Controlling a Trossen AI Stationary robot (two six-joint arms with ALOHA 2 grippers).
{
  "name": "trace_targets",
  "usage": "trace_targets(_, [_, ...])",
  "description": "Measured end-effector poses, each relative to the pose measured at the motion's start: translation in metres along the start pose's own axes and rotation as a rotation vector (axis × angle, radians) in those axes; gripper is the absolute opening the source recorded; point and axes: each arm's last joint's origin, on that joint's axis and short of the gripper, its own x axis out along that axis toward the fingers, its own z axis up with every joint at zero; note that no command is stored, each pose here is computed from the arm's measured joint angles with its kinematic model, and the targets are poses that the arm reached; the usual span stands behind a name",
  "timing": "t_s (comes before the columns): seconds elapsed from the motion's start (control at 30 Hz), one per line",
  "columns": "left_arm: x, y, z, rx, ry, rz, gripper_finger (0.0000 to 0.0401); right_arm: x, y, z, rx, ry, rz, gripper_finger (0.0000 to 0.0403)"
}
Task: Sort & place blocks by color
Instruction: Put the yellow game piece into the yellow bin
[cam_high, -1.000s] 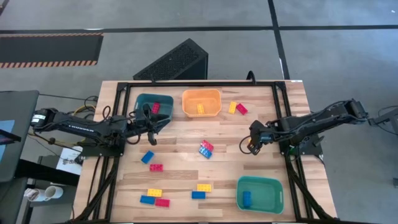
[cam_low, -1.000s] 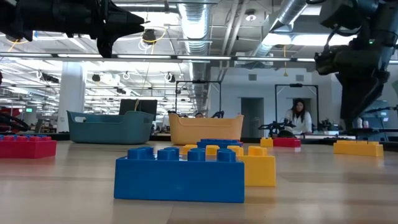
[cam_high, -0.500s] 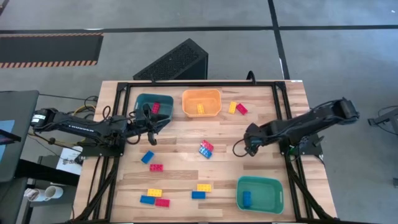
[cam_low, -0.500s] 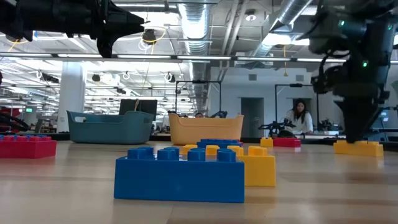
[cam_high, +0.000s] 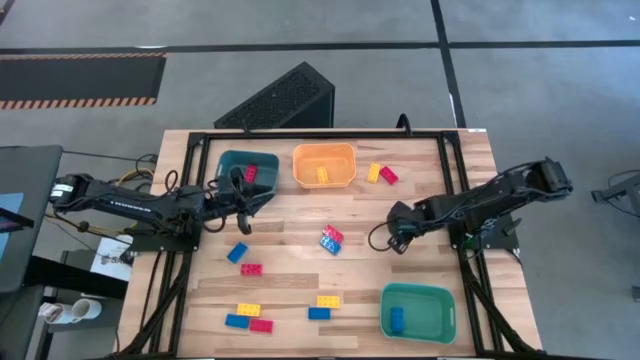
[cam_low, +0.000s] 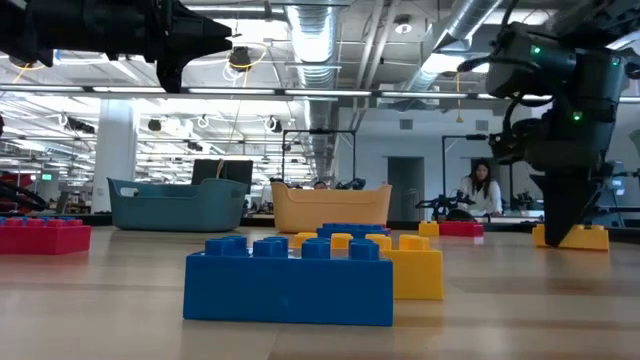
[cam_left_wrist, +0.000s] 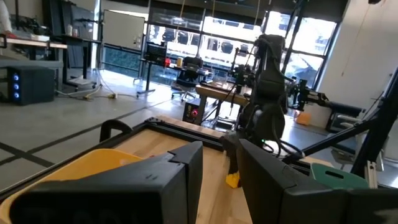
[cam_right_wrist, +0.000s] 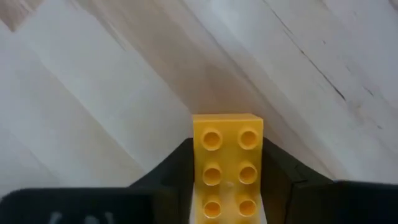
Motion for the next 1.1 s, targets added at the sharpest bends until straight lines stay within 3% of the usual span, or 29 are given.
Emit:
trace_targets(0.27, [0.0, 0.0, 0.0, 0.0, -0.001, 0.0, 0.0086, -0.018, -0.012, 0.002, 0.023, -0.149, 0.163, 0.0131])
trace_targets(0.33, [0.0, 0.0, 0.0, -0.001, -0.002, 0.0, 0.0086, -0.034, -0.009, 0.015, 0.037, -0.31, 0.276, 0.0131])
trace_targets(0.47, [0.0, 0.0, 0.001, 0.003, -0.008, 0.003, 0.0087, -0.063, -0.01, 0.041, 0.048, -0.662, 0.389, 0.0131])
trace_targets(0.57, [0.0, 0.0, 0.002, 0.002, -0.016, 0.008, 0.0086, -0.076, -0.012, 0.061, 0.049, -0.885, 0.422, 0.0137])
trace_targets(0.7, [0.001, 0.001, 0.003, 0.006, -0.021, 0.013, 0.0087, -0.073, -0.018, 0.088, 0.052, -1.056, 0.397, 0.0141])
trace_targets(0.87, [0.001, 0.003, 0.003, 0.009, -0.02, 0.024, 0.0087, -0.056, -0.03, 0.129, 0.076, -1.102, 0.386, 0.014])
trace_targets(1.1, [0.001, 0.003, 0.001, 0.015, -0.003, 0.026, 0.0087, -0.031, -0.039, 0.183, 0.116, -1.064, 0.333, 0.0181])
